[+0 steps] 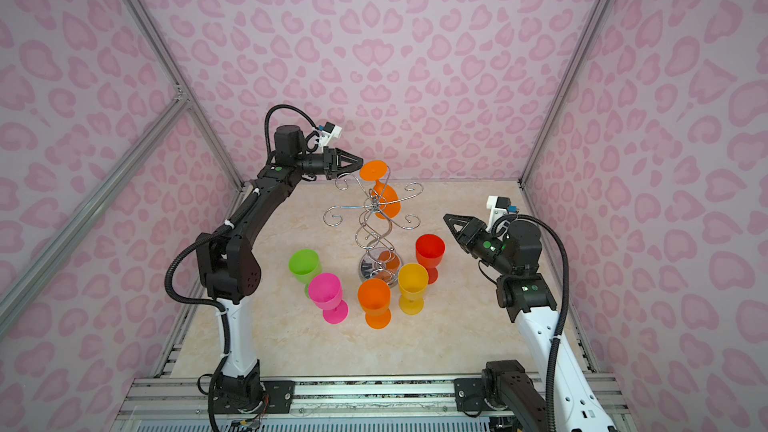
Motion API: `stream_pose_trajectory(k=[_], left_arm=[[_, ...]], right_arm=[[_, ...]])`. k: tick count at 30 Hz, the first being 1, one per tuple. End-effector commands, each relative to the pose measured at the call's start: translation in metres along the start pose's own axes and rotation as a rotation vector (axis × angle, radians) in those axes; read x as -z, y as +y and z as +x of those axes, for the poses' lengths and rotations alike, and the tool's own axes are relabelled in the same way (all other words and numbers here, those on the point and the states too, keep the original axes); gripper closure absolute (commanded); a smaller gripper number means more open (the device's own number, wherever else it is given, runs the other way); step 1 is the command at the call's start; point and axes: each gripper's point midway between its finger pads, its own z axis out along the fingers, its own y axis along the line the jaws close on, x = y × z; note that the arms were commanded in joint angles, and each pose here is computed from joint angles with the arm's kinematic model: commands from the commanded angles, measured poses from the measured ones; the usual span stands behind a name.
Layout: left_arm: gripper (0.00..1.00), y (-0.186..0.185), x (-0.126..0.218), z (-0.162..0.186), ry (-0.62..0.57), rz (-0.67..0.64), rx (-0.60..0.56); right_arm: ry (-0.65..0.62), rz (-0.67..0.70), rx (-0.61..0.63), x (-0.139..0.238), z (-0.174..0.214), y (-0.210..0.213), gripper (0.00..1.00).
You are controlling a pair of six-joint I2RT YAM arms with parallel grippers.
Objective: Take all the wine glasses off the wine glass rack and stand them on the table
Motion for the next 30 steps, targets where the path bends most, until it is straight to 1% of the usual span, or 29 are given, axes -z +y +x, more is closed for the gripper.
stream_pose_trajectory(k=[1, 2, 6, 19, 25, 30], left_arm=[[0.63, -0.01, -0.001, -0.001, 0.021, 0.052, -0.046], [0.66, -0.012, -0.002, -0.001, 0.024, 0.058, -0.05], [0.7, -0.015, -0.002, 0.0, 0.032, 0.074, -0.054], [0.71, -0.02, -0.005, 0.006, 0.067, 0.111, -0.067], [0.75, -0.021, -0.005, 0.007, 0.077, 0.121, -0.072], [0.75, -0.024, -0.006, 0.009, 0.087, 0.133, -0.08]], right_arm=[[0.004, -0.012, 0.002, -0.001, 0.001, 0.0, 0.66], [0.004, -0.012, 0.002, -0.001, 0.001, 0.0, 0.66], [0.004, -0.009, 0.001, 0.0, 0.002, -0.002, 0.66], [0.002, -0.013, -0.013, 0.001, 0.002, -0.005, 0.66], [0.0, -0.016, -0.022, 0.001, 0.002, -0.007, 0.66], [0.001, -0.014, -0.026, 0.001, 0.003, -0.01, 0.66]])
